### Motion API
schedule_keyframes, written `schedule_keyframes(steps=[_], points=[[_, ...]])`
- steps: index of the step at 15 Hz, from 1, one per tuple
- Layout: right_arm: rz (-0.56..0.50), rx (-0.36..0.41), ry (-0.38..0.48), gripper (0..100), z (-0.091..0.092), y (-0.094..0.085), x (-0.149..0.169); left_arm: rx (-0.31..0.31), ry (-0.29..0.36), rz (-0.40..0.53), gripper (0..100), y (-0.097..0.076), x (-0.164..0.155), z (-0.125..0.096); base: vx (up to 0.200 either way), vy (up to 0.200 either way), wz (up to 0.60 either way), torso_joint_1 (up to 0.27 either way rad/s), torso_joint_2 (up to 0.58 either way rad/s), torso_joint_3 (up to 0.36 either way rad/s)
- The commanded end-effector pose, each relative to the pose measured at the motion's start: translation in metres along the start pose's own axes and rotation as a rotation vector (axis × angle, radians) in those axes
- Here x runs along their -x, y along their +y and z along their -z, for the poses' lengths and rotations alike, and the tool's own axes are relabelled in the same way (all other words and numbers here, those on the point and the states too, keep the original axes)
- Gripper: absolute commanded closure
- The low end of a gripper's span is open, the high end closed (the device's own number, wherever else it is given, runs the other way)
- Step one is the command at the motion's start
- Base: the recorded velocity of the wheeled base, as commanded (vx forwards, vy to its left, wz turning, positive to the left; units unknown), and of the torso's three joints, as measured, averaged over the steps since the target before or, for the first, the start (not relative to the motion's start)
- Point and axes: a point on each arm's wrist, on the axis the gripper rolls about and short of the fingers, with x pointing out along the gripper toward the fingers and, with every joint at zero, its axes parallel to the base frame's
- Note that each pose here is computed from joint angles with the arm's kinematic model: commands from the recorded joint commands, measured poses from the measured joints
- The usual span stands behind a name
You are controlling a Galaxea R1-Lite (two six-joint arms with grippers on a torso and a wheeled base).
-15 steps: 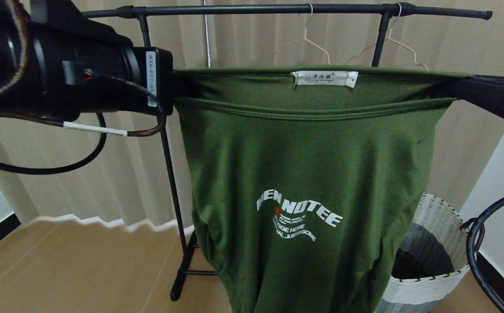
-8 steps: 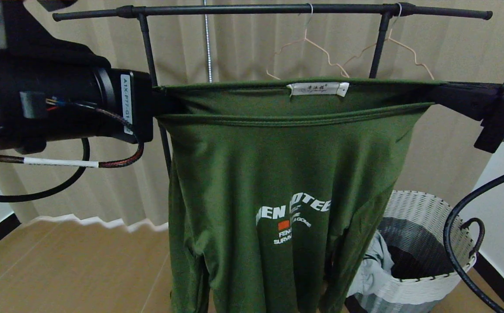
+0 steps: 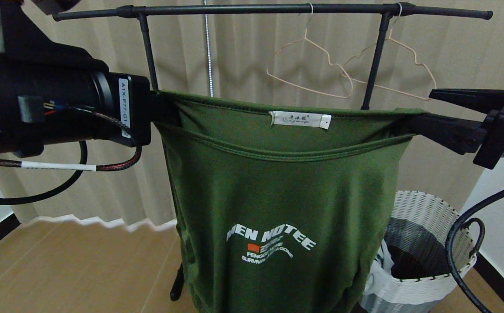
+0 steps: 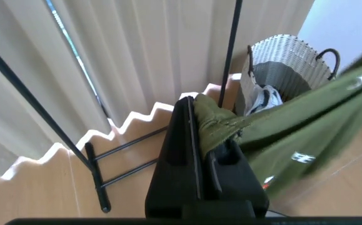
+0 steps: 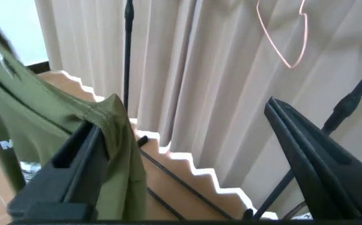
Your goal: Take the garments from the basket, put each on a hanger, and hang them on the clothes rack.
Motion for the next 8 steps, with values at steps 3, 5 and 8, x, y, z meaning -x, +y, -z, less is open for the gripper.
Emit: schedule_keyframes(steps=[3,5,8], points=[[-0.01,0.009,-0.061,0,-0.008,0.004,0.025,-0.025,0.019,-0.055,100,0.012,-0.006,0.003,0.0,0.0,0.0,0.0,0.0,0.0],[-0.019,0.004,-0.039,0,-0.001,0.006,0.025,-0.047,0.009,-0.076,100,0.015,-0.009,0.002,0.0,0.0,0.0,0.0,0.0,0.0],[-0.023,0.006,-0.047,0,-0.002,0.006,0.027,-0.047,0.017,-0.126,100,0.018,-0.012,0.003,0.0,0.0,0.0,0.0,0.0,0.0]])
